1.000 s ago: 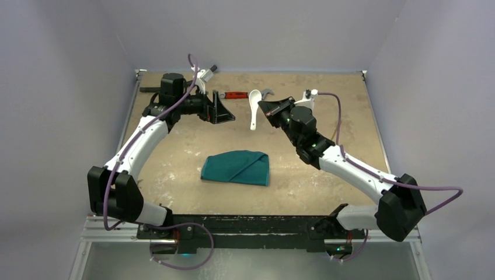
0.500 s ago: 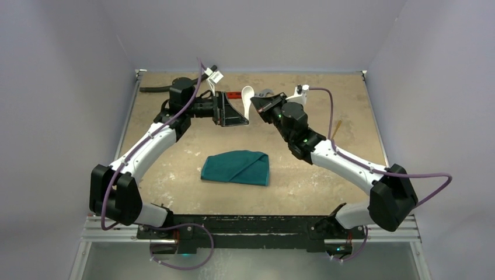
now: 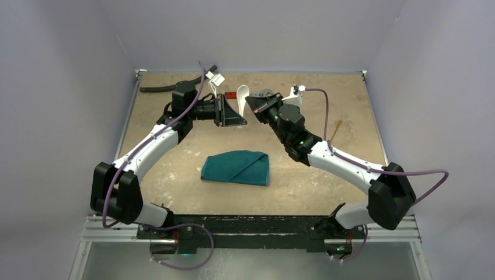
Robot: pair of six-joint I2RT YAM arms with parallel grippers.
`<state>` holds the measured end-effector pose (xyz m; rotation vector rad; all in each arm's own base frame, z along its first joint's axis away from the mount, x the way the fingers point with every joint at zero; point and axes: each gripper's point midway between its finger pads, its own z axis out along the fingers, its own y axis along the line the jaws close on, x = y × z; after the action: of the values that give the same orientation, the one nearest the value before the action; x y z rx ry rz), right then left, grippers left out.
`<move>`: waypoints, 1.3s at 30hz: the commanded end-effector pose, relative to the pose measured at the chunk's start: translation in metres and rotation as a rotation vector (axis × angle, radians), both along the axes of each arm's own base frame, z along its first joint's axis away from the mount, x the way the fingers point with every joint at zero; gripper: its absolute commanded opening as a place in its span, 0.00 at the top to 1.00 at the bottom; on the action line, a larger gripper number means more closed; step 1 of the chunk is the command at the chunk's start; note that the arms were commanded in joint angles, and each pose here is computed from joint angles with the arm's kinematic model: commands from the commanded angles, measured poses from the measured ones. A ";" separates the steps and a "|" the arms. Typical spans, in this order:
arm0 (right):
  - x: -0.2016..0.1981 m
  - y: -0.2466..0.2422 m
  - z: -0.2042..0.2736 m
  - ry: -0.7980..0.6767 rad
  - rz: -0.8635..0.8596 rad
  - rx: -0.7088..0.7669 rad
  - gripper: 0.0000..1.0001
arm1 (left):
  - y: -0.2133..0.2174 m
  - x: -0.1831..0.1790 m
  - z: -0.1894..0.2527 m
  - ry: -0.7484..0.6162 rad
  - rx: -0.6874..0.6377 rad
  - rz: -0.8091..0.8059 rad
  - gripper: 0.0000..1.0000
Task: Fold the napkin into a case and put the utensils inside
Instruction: Pass from the right arm to the left, then insert the spoon into the folded napkin.
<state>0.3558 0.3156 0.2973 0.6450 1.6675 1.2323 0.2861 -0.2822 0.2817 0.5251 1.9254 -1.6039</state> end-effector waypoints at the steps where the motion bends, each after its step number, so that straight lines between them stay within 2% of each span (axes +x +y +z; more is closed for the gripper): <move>1: 0.000 0.001 0.031 -0.075 -0.006 0.030 1.00 | 0.001 0.002 0.000 -0.061 0.030 -0.007 1.00; 2: -0.005 0.002 0.029 -0.081 0.028 -0.004 1.00 | 0.003 0.002 -0.001 -0.078 0.050 -0.011 1.00; 3: -0.005 -0.003 0.029 -0.093 0.042 -0.037 0.93 | 0.005 0.000 -0.005 -0.073 0.076 -0.019 1.00; 6: -0.007 -0.026 0.040 -0.214 0.162 -0.155 0.65 | 0.012 -0.006 -0.013 -0.108 0.126 -0.052 1.00; 7: -0.016 -0.027 0.046 -0.277 0.280 -0.187 0.55 | 0.014 -0.008 -0.018 -0.116 0.149 -0.064 1.00; 9: -0.018 -0.041 0.048 -0.348 0.389 -0.319 0.38 | 0.018 -0.015 -0.029 -0.103 0.194 -0.094 1.00; 11: -0.025 -0.040 0.052 -0.410 0.530 -0.456 0.27 | 0.021 -0.019 -0.039 -0.088 0.224 -0.123 1.00; 12: -0.029 -0.037 0.053 -0.452 0.602 -0.532 0.24 | 0.023 -0.022 -0.043 -0.091 0.237 -0.145 1.00; 13: -0.038 -0.032 0.054 -0.462 0.692 -0.547 0.22 | 0.024 -0.026 -0.048 -0.081 0.248 -0.167 1.00; 16: -0.051 -0.026 0.054 -0.522 0.854 -0.627 0.21 | 0.028 -0.039 -0.058 -0.046 0.272 -0.247 1.00; 19: -0.056 -0.025 0.039 -0.532 0.944 -0.667 0.21 | 0.037 -0.053 -0.066 -0.031 0.315 -0.331 1.00; 24: -0.059 -0.027 0.009 -0.489 0.990 -0.710 0.24 | 0.046 -0.070 -0.073 -0.010 0.351 -0.411 1.00; 33: -0.084 0.002 -0.027 -0.471 1.114 -0.762 0.31 | 0.047 -0.079 -0.070 0.015 0.320 -0.460 1.00; 39: -0.085 0.013 -0.040 -0.452 1.109 -0.762 0.44 | 0.049 -0.086 -0.069 0.024 0.313 -0.494 1.00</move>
<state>0.2673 0.3260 0.2614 -1.0866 1.9148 1.1632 0.2050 -0.2299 0.1947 1.1354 2.2977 -1.5319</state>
